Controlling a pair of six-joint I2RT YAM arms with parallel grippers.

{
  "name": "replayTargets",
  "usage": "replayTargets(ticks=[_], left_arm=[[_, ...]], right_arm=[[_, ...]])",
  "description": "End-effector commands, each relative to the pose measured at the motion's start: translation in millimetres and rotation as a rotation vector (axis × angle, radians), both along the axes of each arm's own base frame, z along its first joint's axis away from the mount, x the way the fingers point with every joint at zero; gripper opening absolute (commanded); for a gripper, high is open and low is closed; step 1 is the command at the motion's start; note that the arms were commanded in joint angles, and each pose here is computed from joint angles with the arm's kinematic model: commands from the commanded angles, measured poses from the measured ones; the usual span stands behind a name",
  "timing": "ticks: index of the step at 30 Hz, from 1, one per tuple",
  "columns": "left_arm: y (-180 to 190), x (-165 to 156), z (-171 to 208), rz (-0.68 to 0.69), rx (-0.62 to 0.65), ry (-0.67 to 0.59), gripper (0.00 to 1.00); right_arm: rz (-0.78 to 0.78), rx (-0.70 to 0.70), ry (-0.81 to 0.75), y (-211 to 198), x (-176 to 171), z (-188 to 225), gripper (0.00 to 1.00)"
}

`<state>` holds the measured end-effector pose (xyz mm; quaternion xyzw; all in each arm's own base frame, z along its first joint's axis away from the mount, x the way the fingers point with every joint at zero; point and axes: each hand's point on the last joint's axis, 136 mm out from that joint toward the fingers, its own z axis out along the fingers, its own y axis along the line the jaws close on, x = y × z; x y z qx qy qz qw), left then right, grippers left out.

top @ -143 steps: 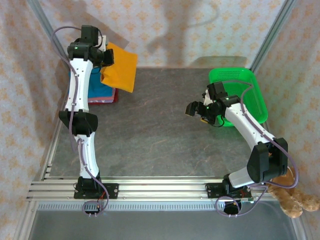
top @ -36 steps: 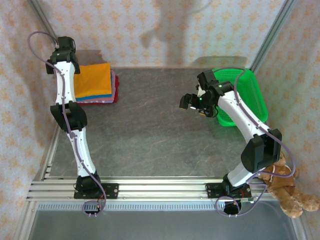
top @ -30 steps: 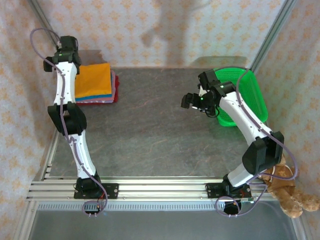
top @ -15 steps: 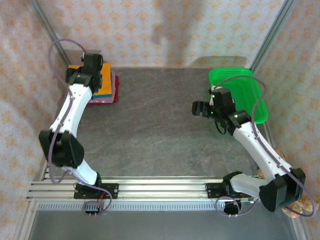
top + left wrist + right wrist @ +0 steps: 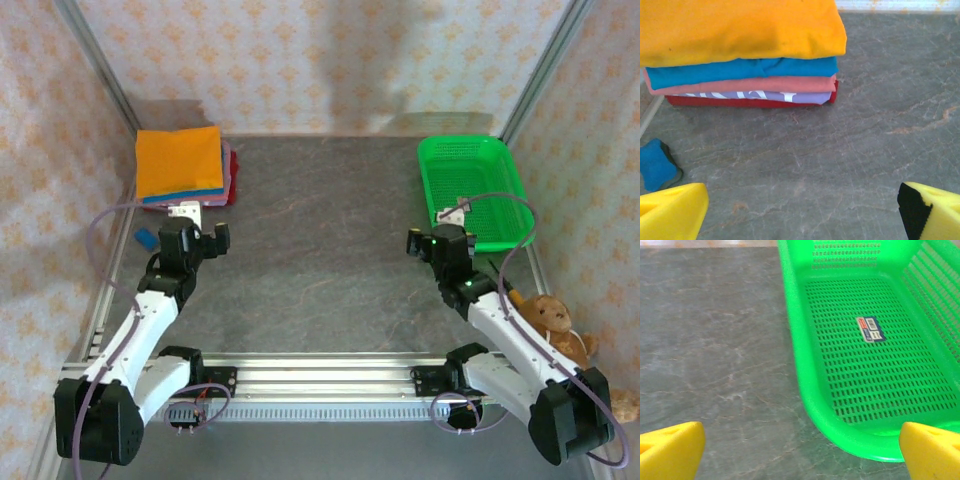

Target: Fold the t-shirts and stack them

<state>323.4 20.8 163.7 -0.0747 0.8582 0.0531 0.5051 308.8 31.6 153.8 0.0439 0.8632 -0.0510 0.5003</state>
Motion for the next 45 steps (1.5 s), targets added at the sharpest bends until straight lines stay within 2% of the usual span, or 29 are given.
replayTargets(ticks=[1,8,11,13,14,15,20,25,29,33,36,39,42,45], left_arm=[[5,16,34,0.051,-0.03,-0.225,1.0],[17,22,6,0.106,0.017,-0.332,0.99],[18,32,-5,0.096,0.07,-0.316,0.99],[27,36,-4,0.15,0.092,-0.334,1.0],[29,39,-8,0.161,0.088,-0.298,1.0],[27,40,-12,0.152,0.084,-0.263,1.0],[19,39,-21,0.1,0.08,-0.256,1.0],[22,30,-36,0.116,0.078,-0.363,1.0],[24,32,-47,0.128,0.082,-0.394,1.0],[25,37,-50,0.137,0.079,-0.338,1.0],[34,38,-51,0.195,0.091,-0.331,1.0],[38,46,-54,0.225,0.098,-0.27,1.0],[34,60,-62,0.193,0.108,-0.184,1.0],[33,57,-56,0.189,0.103,-0.235,1.0]], right_arm=[[-0.079,0.013,-0.133,-15,14,11,0.99],[-0.121,-0.032,-0.172,-26,30,-11,0.99],[-0.108,-0.054,-0.194,-27,34,-17,0.99],[-0.106,-0.064,-0.204,-28,35,-19,0.99],[-0.105,-0.063,-0.217,-29,35,-21,0.99],[-0.101,-0.059,-0.234,-29,35,-20,0.99],[-0.14,-0.077,-0.24,-47,46,-24,0.99],[-0.119,-0.016,-0.227,-49,58,-28,0.99],[-0.095,0.001,-0.23,-45,64,-38,0.99],[-0.082,-0.001,-0.191,-42,73,-47,0.99],[-0.085,0.009,-0.179,-43,76,-49,0.99],[-0.079,0.016,-0.169,-44,77,-50,0.99],[-0.068,0.03,-0.17,-43,78,-52,0.99],[-0.049,0.036,-0.236,-42,70,-56,0.99]])
